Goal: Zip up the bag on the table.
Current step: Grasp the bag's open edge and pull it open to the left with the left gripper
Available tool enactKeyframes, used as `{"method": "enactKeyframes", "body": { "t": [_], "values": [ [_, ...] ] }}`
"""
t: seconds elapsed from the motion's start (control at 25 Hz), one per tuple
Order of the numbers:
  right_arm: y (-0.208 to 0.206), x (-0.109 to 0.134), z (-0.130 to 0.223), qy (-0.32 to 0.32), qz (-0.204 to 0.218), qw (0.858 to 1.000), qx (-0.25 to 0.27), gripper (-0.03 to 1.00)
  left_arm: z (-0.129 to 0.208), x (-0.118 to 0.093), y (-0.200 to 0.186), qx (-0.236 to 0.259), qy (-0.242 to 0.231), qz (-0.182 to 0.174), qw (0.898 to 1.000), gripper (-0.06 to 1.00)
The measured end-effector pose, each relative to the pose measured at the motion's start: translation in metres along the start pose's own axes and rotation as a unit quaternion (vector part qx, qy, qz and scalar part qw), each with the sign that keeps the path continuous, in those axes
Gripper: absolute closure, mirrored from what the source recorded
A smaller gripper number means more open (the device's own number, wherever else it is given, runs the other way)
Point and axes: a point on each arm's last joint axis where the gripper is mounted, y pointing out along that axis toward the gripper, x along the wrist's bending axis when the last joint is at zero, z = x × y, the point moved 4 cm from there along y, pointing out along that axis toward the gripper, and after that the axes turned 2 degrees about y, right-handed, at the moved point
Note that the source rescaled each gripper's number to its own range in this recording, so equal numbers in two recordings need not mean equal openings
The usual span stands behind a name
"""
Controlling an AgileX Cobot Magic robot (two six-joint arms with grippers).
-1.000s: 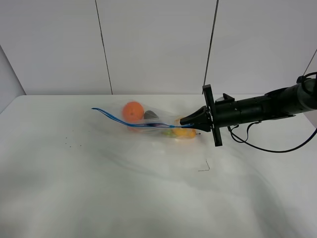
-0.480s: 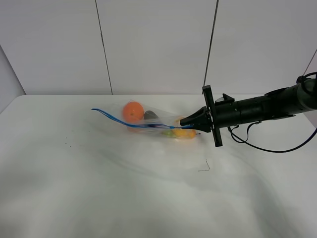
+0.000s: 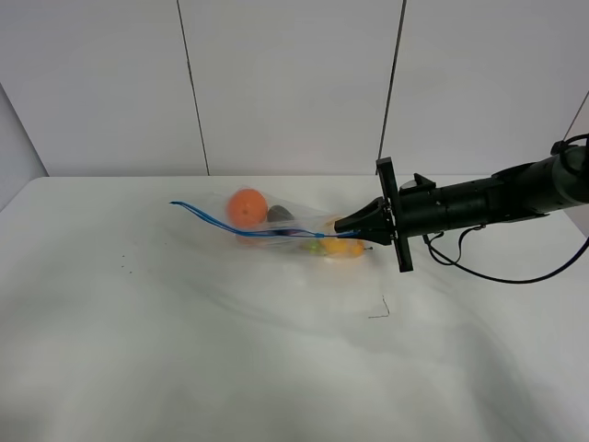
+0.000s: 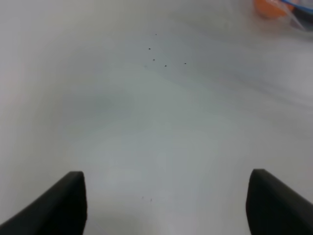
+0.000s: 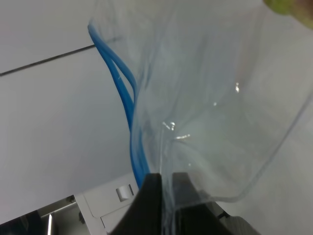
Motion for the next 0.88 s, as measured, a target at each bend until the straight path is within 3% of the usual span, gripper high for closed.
{"method": "enactKeyframes", "body": {
  "t": [0.16, 0.36, 0.56, 0.68, 0.84, 0.88],
  "values": [
    [0.000, 0.000, 0.000, 0.000, 0.000, 1.000, 0.000, 0.97, -0.048, 0.003, 0.017, 0.040, 0.000, 0.003, 0.999, -0.06],
    [0.000, 0.000, 0.000, 0.000, 0.000, 1.000, 0.000, 0.97, -0.092, 0.008, 0.065, 0.073, -0.002, 0.008, 0.997, -0.06],
    [0.000, 0.000, 0.000, -0.001, 0.000, 1.000, 0.000, 0.97, -0.105, -0.002, 0.110, 0.112, -0.042, 0.054, 0.991, -0.06],
    [0.000, 0.000, 0.000, -0.001, 0.000, 1.000, 0.000, 0.97, -0.105, -0.021, 0.138, 0.157, -0.102, 0.129, 0.974, -0.06],
    [0.000, 0.000, 0.000, -0.001, 0.000, 1.000, 0.000, 0.97, -0.110, -0.048, 0.163, 0.190, -0.178, 0.233, 0.937, -0.06],
    [0.000, 0.000, 0.000, -0.001, 0.000, 1.000, 0.000, 0.97, -0.115, -0.058, 0.170, 0.191, -0.213, 0.273, 0.918, -0.06]
  ]
}}
